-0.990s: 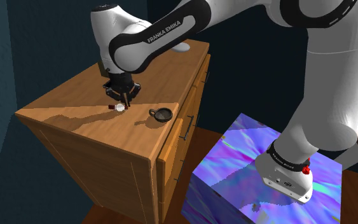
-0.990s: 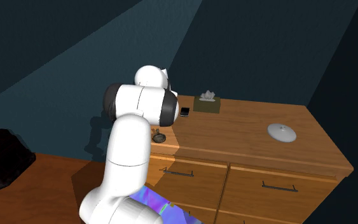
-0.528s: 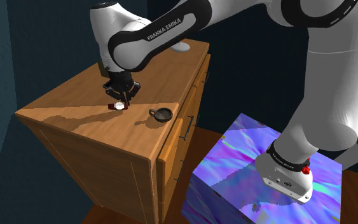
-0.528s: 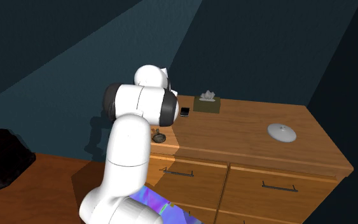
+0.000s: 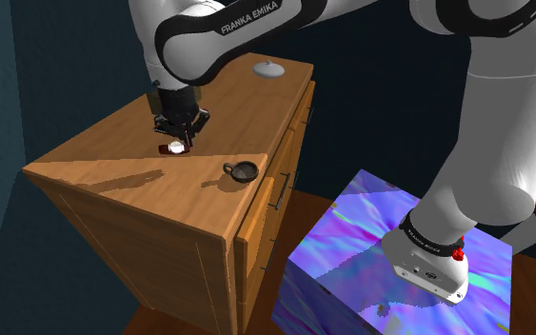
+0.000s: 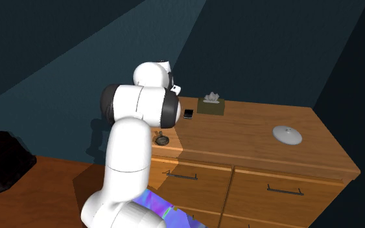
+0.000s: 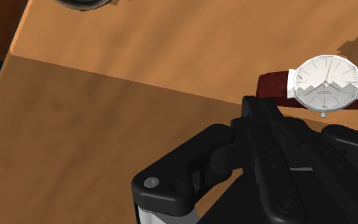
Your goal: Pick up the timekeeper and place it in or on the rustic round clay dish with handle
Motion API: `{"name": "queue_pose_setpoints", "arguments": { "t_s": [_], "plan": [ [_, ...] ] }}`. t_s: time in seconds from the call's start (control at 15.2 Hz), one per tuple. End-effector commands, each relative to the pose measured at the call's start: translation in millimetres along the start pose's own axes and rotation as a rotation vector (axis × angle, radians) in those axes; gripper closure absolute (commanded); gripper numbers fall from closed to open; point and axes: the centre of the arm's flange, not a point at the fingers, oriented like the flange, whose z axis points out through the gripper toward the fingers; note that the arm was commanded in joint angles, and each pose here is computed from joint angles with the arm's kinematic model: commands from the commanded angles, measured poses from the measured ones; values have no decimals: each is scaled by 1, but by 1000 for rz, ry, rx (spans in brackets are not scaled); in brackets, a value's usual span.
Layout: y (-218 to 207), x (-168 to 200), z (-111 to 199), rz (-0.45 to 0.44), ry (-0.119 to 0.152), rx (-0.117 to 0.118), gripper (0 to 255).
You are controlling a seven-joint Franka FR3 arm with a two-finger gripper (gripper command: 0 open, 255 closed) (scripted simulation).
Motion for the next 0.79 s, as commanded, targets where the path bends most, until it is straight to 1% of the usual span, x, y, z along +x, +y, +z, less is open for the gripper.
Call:
{"name": "queue_pose_setpoints", "arguments": {
  "t_s": [0.0,0.73],
  "plan": [
    [-1,1,-10,0,0,0,255],
    [1,4,-68,0,0,0,255]
  ]
}}
